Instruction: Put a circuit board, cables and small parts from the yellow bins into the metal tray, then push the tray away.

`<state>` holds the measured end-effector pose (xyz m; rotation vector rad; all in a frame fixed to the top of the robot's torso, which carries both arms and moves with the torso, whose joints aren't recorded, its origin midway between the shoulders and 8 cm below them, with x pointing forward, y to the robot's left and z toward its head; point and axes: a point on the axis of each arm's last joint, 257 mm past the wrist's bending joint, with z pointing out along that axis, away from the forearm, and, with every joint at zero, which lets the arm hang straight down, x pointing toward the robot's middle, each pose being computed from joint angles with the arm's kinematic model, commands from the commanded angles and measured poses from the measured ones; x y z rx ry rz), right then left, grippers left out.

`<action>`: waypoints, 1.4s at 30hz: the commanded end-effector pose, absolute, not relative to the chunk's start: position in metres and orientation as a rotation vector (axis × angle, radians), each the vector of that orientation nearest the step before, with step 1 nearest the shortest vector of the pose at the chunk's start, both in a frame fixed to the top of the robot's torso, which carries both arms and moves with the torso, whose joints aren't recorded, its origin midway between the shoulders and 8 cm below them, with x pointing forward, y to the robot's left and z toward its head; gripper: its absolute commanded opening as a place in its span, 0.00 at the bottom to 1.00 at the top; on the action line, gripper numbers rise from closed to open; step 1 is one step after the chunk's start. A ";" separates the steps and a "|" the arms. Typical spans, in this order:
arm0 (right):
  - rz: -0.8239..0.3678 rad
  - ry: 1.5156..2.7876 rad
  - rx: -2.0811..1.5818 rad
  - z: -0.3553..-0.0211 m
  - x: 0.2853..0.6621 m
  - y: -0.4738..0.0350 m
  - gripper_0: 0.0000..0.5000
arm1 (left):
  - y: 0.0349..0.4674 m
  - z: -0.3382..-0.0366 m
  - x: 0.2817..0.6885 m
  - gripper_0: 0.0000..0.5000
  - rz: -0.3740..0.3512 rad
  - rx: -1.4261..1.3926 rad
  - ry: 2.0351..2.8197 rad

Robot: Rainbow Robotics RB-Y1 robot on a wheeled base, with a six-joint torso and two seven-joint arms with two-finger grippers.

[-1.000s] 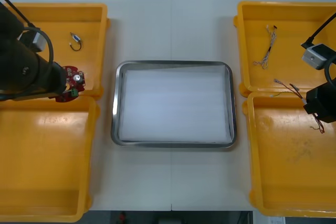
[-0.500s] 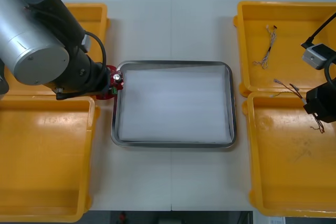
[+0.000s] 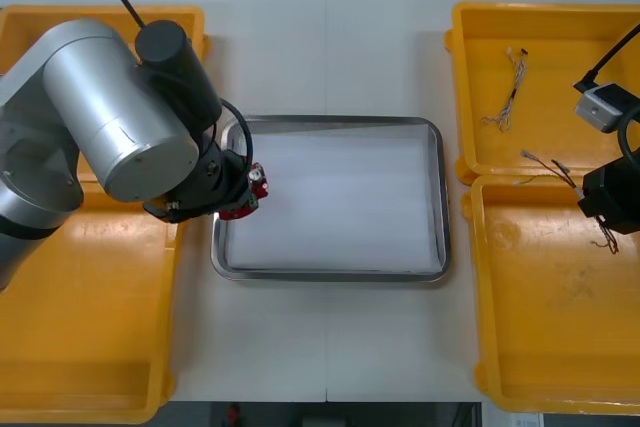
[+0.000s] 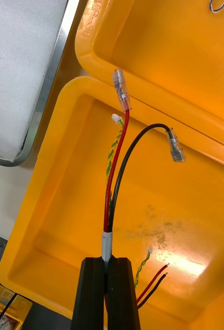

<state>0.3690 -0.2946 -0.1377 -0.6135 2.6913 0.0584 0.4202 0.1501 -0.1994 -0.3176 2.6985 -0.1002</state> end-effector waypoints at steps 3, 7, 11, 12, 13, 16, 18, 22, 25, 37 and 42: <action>0.014 2.650 -0.633 -0.125 0.374 -0.292 0.00 | 0.116 -0.199 0.418 0.00 -0.112 -0.258 2.680; 0.014 2.650 -0.633 -0.125 0.374 -0.292 0.00 | 0.109 -0.206 0.418 0.00 -0.089 -0.255 2.671; 0.014 2.650 -0.633 -0.125 0.374 -0.292 0.00 | 0.105 -0.215 0.418 0.00 -0.063 -0.243 2.670; 0.014 2.650 -0.633 -0.125 0.374 -0.292 0.00 | 0.104 -0.217 0.418 0.00 -0.065 -0.244 2.672; 0.014 2.650 -0.633 -0.125 0.374 -0.292 0.00 | 0.103 -0.218 0.419 0.00 -0.070 -0.240 2.673; 0.014 2.650 -0.633 -0.125 0.374 -0.292 0.00 | 0.100 -0.228 0.418 0.00 -0.055 -0.226 2.679; 0.014 2.650 -0.633 -0.125 0.374 -0.292 0.00 | 0.098 -0.234 0.418 0.00 -0.044 -0.216 2.684; 0.014 2.650 -0.633 -0.125 0.374 -0.292 0.00 | 0.094 -0.245 0.420 0.00 -0.027 -0.213 2.683; 0.014 2.650 -0.633 -0.125 0.374 -0.292 0.00 | 0.092 -0.250 0.420 0.00 -0.028 -0.216 2.691; 0.014 2.650 -0.633 -0.125 0.374 -0.292 0.00 | 0.085 -0.261 0.417 0.00 -0.034 -0.210 2.698; 0.014 2.650 -0.633 -0.125 0.374 -0.292 0.00 | 0.087 -0.262 0.418 0.47 -0.017 -0.197 2.690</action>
